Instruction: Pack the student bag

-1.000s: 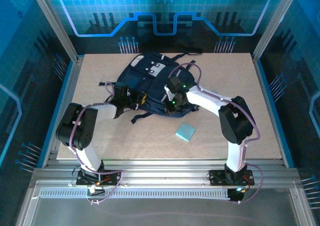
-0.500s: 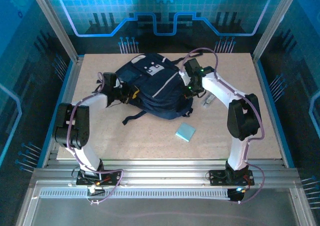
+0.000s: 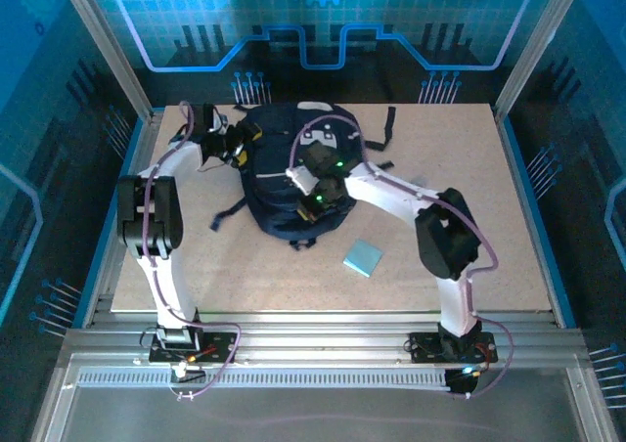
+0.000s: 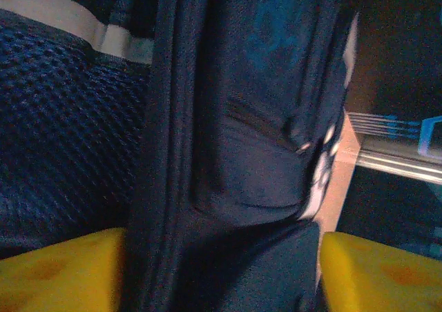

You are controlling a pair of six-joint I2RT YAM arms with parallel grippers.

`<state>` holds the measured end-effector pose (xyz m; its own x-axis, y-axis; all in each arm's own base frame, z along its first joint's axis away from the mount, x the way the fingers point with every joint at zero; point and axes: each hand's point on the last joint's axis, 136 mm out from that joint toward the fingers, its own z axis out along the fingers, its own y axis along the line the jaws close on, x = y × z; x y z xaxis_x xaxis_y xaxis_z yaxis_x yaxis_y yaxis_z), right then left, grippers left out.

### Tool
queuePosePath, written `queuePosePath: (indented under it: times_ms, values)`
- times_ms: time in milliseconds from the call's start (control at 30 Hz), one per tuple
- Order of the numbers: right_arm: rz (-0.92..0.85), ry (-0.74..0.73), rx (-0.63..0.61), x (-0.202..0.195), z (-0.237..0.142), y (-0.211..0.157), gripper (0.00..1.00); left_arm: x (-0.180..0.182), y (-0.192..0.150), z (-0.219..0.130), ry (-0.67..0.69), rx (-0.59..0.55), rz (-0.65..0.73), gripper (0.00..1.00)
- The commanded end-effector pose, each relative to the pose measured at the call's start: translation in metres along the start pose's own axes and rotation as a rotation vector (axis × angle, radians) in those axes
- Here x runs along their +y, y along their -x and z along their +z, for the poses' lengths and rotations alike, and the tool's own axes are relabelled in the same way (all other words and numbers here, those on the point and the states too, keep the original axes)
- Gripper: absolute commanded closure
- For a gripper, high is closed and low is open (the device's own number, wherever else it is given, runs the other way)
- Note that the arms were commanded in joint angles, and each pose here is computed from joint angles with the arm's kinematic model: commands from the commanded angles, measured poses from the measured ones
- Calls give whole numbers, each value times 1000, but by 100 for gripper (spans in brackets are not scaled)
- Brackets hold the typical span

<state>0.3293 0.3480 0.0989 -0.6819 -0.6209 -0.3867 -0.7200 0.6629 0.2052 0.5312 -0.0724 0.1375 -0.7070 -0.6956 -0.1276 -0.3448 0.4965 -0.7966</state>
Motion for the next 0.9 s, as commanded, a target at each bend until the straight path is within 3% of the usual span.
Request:
queuePosePath:
  times_ms: [0,300,500,667,733,800,867]
  values:
    - [-2,123,-26,38,16,24,100,-17,7,-31,13,-67,66,14]
    - [46,112,-150,43,20,75,100,35,-44,-63,60,-65,-81,9]
    - [107,225,-235,51,4,84,100,80,-93,-68,61,-87,-279,10]
    - [104,315,-223,67,6,77,100,76,-113,-51,47,-70,-297,13]
    - [102,324,-204,70,9,71,100,71,-118,-40,40,-59,-296,17]
    - [104,332,-188,72,11,63,100,68,-119,-28,28,-59,-291,27]
    - [104,335,-174,74,10,53,100,67,-118,-19,12,-58,-282,56]
